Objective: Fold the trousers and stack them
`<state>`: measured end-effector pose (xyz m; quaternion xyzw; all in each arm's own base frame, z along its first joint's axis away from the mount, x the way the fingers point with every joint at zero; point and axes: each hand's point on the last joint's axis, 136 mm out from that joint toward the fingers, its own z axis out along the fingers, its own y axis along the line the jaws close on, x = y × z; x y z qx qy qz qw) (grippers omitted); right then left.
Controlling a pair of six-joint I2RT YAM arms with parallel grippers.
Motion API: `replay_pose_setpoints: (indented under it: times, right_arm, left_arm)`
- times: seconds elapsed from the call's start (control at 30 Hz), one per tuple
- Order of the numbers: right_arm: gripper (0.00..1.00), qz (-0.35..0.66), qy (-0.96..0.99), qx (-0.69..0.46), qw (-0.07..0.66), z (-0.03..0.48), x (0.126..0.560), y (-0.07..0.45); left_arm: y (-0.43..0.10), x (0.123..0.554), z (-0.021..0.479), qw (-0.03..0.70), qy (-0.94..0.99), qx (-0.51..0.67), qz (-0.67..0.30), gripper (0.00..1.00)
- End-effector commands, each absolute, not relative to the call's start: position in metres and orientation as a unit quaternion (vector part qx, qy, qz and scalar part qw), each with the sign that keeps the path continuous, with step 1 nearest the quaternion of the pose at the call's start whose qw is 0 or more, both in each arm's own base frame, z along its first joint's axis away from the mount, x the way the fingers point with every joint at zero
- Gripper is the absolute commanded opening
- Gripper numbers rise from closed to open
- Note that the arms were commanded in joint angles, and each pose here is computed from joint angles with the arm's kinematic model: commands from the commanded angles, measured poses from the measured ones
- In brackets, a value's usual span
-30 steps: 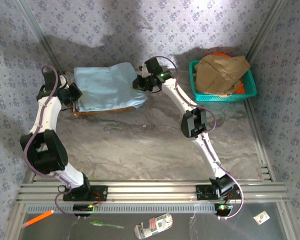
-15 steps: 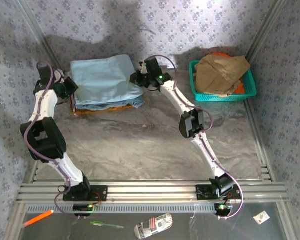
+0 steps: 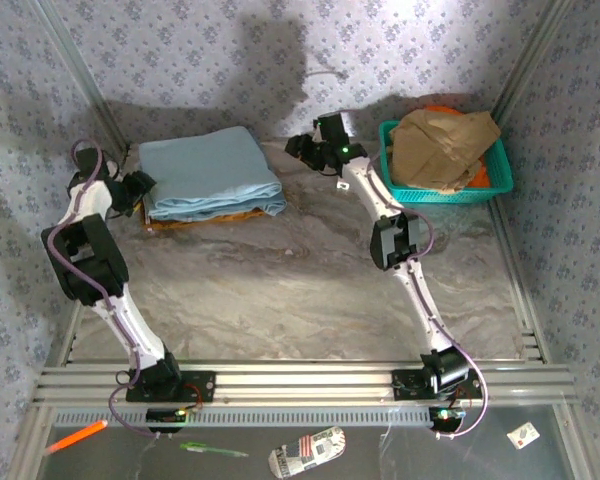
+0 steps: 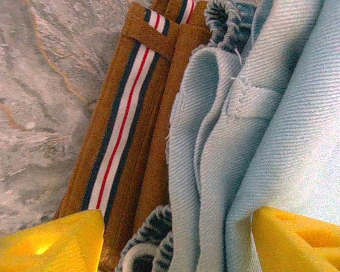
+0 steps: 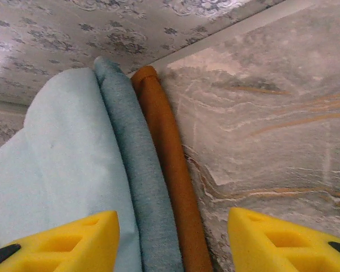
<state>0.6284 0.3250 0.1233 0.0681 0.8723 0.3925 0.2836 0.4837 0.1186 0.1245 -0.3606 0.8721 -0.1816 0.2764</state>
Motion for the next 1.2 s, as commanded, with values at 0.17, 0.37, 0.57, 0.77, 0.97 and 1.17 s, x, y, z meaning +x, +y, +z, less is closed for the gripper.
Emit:
replay_pose_setpoints:
  times: [0.17,0.37,0.57,0.77,0.97,1.17]
  right_arm:
    - [0.49,0.370,0.883,-0.022,0.289,0.214,0.570,0.330]
    - [0.48,0.326,0.900,-0.027,0.288,0.228,0.526,0.305]
    - [0.49,0.304,0.910,-0.009,0.282,0.217,0.473,0.264]
    - [0.49,0.284,0.923,0.010,0.258,0.190,0.443,0.230]
    - [0.49,0.280,0.925,0.031,0.255,0.182,0.433,0.205]
    - [0.49,0.279,0.924,0.038,0.257,0.183,0.427,0.192]
  left_arm:
    - [0.093,0.437,0.238,0.345,0.862,-0.345,-0.135,0.68]
    - [-0.025,0.427,0.235,0.320,0.909,-0.229,-0.136,0.43]
    - [-0.077,0.456,0.174,0.329,0.901,-0.229,-0.163,0.00]
    - [-0.054,0.495,0.100,0.277,0.910,-0.280,-0.129,0.00]
    - [0.003,0.499,0.054,0.256,0.894,-0.354,-0.103,0.00]
    - [0.050,0.505,0.038,0.241,0.884,-0.388,-0.098,0.00]
